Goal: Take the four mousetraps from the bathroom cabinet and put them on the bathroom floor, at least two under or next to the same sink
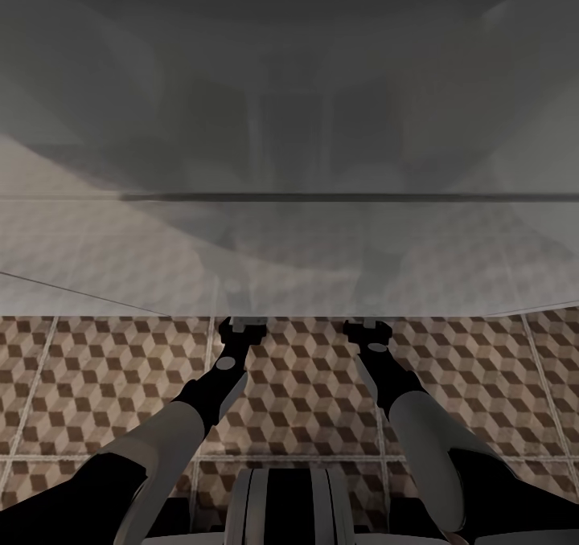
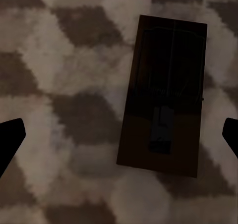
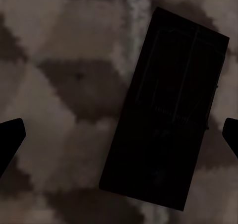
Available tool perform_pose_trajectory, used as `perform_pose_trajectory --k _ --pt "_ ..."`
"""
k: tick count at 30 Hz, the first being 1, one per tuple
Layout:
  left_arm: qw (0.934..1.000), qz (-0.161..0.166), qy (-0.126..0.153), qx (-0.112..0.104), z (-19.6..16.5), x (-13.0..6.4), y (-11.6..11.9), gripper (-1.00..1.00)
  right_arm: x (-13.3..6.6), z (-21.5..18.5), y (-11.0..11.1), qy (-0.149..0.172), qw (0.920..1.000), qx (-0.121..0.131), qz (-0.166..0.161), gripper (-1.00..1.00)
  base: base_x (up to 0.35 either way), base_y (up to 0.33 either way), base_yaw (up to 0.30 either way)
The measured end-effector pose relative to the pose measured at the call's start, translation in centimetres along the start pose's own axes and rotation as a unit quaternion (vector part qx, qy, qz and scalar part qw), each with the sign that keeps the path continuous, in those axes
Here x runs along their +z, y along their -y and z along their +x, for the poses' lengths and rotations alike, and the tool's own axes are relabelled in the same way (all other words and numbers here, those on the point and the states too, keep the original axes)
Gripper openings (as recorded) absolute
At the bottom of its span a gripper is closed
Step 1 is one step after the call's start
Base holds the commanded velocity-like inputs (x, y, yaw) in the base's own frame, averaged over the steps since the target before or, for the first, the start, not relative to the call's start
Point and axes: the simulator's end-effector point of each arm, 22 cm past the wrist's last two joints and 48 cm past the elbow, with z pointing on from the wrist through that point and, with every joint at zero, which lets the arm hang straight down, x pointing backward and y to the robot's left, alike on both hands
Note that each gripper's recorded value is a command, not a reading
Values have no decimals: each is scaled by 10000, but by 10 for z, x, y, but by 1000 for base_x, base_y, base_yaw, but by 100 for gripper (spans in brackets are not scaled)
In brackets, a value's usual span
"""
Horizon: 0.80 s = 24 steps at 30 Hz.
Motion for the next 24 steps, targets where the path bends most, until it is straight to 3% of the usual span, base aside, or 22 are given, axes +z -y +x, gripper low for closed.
perform_pose_trajectory --k 15,24 --pt "10000 -2 79 23 -7 1 0 100 0 0 0 -2 10000 0 0 100 -2 0 0" --pt "10000 -82 -32 21 -2 3 -3 100 2 3 -1 -25 10000 -7 0 100 -207 0 0"
